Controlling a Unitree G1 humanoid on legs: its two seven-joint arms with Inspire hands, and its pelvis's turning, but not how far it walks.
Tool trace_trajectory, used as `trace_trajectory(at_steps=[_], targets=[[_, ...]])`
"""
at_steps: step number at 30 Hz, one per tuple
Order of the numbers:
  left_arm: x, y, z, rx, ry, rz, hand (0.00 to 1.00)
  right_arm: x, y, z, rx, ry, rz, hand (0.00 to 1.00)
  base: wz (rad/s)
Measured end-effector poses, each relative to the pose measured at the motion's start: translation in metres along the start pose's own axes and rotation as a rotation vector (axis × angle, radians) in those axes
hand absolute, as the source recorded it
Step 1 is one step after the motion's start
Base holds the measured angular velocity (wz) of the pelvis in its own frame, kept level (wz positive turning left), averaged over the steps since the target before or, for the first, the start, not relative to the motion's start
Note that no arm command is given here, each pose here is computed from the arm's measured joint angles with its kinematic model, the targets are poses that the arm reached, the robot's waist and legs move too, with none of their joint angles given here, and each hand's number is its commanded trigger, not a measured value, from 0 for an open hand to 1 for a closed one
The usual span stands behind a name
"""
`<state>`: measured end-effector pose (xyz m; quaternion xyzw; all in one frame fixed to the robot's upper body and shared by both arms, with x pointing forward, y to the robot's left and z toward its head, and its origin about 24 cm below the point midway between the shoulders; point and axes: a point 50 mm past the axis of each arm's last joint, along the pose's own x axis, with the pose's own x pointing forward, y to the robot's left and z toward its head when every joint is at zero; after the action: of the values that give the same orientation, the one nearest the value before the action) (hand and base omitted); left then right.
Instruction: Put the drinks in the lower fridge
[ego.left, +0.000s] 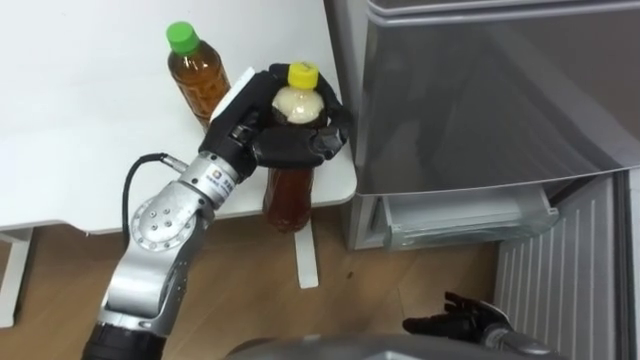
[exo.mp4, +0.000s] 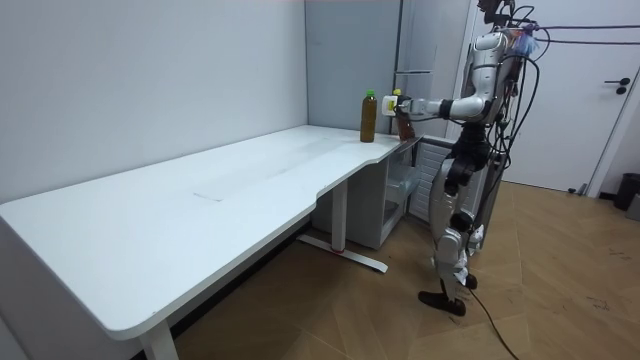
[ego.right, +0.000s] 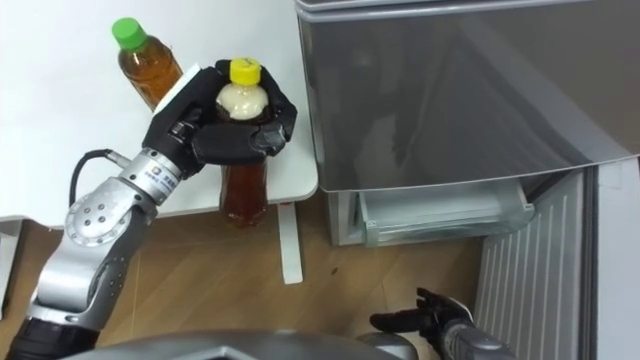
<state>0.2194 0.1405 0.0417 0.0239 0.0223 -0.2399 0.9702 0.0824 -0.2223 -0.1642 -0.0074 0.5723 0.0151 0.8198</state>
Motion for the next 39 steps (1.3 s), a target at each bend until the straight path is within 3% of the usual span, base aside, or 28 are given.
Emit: trace_trajectory(at_steps=[19,26,39], targets=[[-0.002,-0.007,-0.020,-0.060,0.073,-0.091,1.00,-0.006,0.059,0.079,-0.429,-0.247,0.383,0.00,0.03],[-0.014,-0.014,-0.035,-0.106,0.141,-0.118,1.00,-0.015,0.074,0.099,-0.494,-0.307,0.499,0.00,0.09],[-0.012,-0.021,-0.035,-0.120,0.138,-0.152,1.00,-0.032,0.098,0.120,-0.589,-0.396,0.663,0.00,0.06]])
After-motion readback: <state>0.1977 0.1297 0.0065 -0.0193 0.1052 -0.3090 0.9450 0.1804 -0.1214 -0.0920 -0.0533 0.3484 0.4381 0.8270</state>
